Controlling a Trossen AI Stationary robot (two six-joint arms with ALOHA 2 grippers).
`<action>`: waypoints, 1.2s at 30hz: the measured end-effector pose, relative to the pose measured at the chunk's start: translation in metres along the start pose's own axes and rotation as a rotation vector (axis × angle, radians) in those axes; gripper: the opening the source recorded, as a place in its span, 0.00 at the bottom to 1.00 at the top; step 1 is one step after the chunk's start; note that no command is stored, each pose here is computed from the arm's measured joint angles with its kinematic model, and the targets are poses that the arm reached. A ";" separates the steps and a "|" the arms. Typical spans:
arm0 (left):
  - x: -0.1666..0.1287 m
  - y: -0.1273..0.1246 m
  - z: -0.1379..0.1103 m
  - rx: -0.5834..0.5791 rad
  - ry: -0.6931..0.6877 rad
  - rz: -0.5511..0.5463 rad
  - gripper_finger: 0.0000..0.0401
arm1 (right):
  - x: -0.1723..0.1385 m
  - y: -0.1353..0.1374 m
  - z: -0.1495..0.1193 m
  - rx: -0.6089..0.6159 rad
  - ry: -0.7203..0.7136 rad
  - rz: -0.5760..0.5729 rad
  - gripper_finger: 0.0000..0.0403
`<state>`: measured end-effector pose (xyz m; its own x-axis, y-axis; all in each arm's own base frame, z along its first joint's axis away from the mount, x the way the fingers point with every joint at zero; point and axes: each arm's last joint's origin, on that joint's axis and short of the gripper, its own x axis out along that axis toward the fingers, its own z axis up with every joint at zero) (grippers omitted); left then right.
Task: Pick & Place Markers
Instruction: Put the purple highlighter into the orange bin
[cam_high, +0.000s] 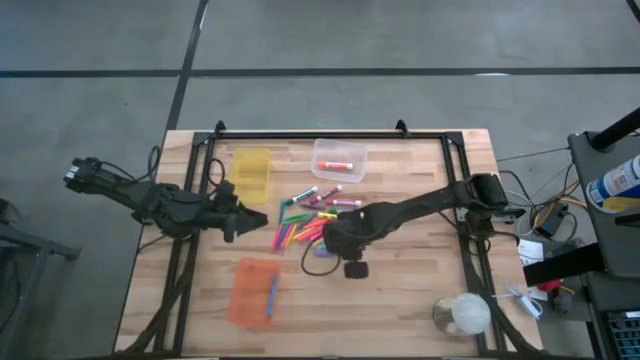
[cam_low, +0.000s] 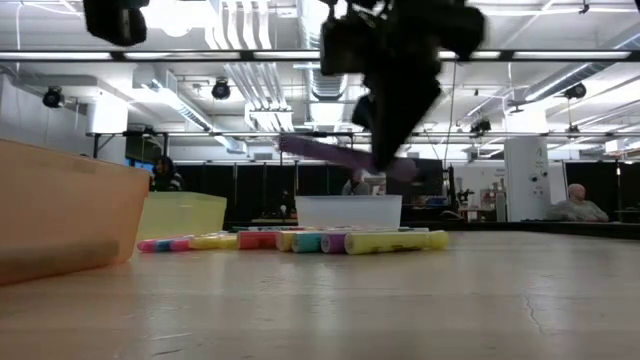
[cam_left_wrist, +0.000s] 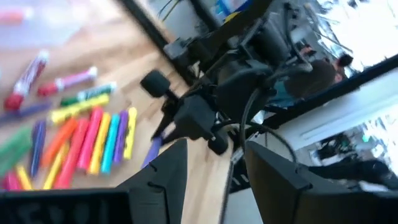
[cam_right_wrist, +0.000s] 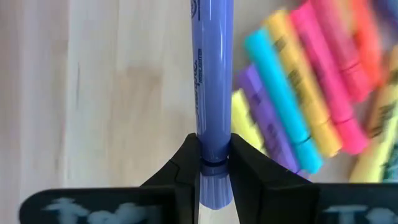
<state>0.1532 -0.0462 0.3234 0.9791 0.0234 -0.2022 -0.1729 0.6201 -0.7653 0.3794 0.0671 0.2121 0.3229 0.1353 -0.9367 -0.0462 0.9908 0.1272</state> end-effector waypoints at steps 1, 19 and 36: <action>0.000 -0.001 0.001 0.043 -0.012 -0.006 0.39 | -0.006 0.001 0.006 0.019 -0.027 0.003 0.12; -0.004 -0.022 0.019 0.340 -0.260 -0.140 0.39 | -0.136 0.002 0.085 0.171 -0.529 0.019 0.12; 0.002 -0.026 0.020 0.327 -0.316 -0.137 0.39 | -0.157 -0.003 0.096 0.237 -0.657 0.062 0.12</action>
<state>0.1613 -0.0461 0.3552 0.9841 0.1299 0.1215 -0.0466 0.8474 -0.5290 0.4200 0.0435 0.3906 0.8344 0.0906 -0.5436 0.1006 0.9448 0.3119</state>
